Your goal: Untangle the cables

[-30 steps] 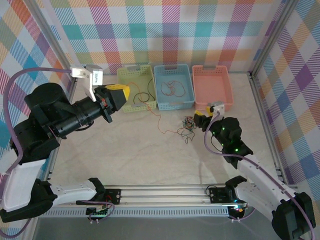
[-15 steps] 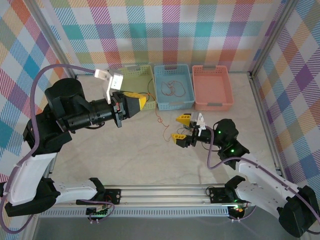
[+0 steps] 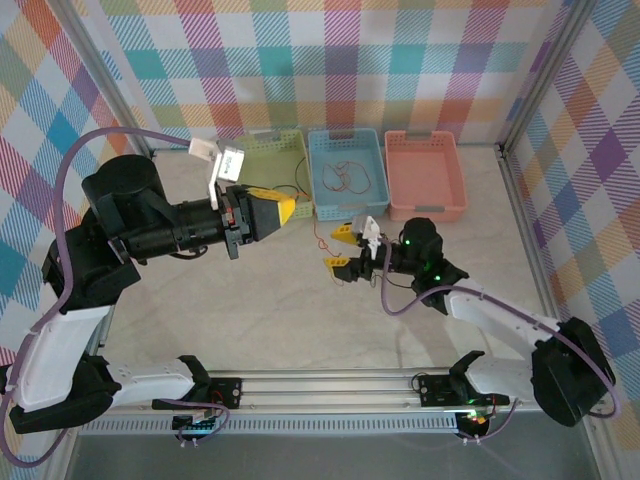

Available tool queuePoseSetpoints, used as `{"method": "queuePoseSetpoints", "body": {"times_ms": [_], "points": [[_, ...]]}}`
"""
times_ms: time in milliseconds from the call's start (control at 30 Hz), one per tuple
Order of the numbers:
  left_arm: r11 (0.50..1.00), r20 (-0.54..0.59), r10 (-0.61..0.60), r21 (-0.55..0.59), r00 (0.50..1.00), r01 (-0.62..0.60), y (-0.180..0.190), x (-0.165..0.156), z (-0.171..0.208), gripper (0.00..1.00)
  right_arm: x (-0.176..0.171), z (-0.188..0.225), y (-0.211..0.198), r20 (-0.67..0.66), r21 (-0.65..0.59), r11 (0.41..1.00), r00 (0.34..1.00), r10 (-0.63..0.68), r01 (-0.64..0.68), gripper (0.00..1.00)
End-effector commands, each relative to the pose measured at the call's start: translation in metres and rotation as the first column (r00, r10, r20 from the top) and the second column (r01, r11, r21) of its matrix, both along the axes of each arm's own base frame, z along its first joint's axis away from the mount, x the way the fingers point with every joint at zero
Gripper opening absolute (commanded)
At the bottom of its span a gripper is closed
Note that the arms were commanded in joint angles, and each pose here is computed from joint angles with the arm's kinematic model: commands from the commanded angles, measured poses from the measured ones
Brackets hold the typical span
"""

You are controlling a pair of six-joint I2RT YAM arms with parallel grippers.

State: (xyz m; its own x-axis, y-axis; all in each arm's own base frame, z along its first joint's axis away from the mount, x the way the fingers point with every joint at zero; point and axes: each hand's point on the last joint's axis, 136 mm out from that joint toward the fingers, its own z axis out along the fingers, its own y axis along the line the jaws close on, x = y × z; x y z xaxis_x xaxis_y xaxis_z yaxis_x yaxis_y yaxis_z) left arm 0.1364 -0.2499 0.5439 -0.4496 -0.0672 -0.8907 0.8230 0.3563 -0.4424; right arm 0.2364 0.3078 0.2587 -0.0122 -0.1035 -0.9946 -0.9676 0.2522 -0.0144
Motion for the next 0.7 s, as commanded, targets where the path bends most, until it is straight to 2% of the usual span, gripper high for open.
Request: {"method": "queuePoseSetpoints", "body": {"times_ms": [0,33,100,167,200,233,267,333,367,400,433,467,533,667], "points": [[0.998,0.028,-0.033,-0.056,0.999,0.034,0.004,-0.012,0.019,0.00,0.011,0.023,0.008,0.076,0.030,1.000,0.997,-0.012,0.010,0.50],[0.998,0.030,-0.026,-0.055,0.999,0.027,0.005,-0.012,0.019,0.00,0.011,0.023,0.008,0.075,0.029,1.000,0.997,-0.011,0.009,0.43],[0.999,0.030,0.005,-0.054,1.000,-0.003,0.009,-0.008,0.018,0.00,0.008,0.031,0.006,0.085,0.042,0.999,0.996,-0.012,0.008,0.20],[0.997,0.038,0.063,-0.053,0.997,-0.061,0.015,-0.001,0.016,0.00,0.012,0.042,-0.003,0.077,0.074,0.994,0.993,-0.086,0.080,0.00],[0.990,0.037,0.133,-0.055,0.990,-0.131,0.022,0.009,0.013,0.00,0.016,0.050,-0.010,0.047,0.104,0.985,0.989,-0.141,0.135,0.00],[0.975,0.021,0.220,-0.048,0.975,-0.219,0.030,0.021,0.008,0.07,0.018,0.058,-0.016,0.036,0.125,0.976,0.982,-0.183,0.177,0.00],[0.954,0.005,0.300,-0.024,0.954,-0.300,0.037,0.034,-0.001,0.17,0.021,0.065,-0.022,0.012,0.139,0.965,0.975,-0.224,0.220,0.00],[0.893,-0.019,0.449,0.058,0.894,-0.447,0.052,0.056,-0.026,0.44,0.029,0.080,-0.035,-0.068,0.151,0.935,0.947,-0.313,0.320,0.00],[0.859,-0.021,0.507,0.098,0.862,-0.503,0.060,0.065,-0.039,0.58,0.036,0.084,-0.046,-0.132,0.132,0.905,0.912,-0.388,0.404,0.00],[0.826,-0.019,0.554,0.136,0.832,-0.547,0.066,0.071,-0.054,0.70,0.051,0.082,-0.066,-0.213,0.095,0.835,0.830,-0.515,0.543,0.00],[0.795,-0.024,0.595,0.161,0.803,-0.584,0.073,0.076,-0.069,0.80,0.059,0.087,-0.083,-0.287,0.074,0.769,0.752,-0.593,0.635,0.00],[0.775,-0.028,0.619,0.184,0.785,-0.604,0.077,0.078,-0.086,0.87,0.061,0.091,-0.095,-0.317,0.062,0.733,0.710,-0.629,0.677,0.00],[0.759,-0.043,0.639,0.199,0.768,-0.620,0.084,0.077,-0.114,0.95,0.056,0.107,-0.104,-0.344,0.079,0.718,0.695,-0.631,0.691,0.00],[0.735,-0.077,0.662,0.259,0.746,-0.626,0.092,0.074,-0.178,0.99,0.047,0.146,-0.116,-0.354,0.147,0.693,0.692,-0.629,0.705,0.00]]}}
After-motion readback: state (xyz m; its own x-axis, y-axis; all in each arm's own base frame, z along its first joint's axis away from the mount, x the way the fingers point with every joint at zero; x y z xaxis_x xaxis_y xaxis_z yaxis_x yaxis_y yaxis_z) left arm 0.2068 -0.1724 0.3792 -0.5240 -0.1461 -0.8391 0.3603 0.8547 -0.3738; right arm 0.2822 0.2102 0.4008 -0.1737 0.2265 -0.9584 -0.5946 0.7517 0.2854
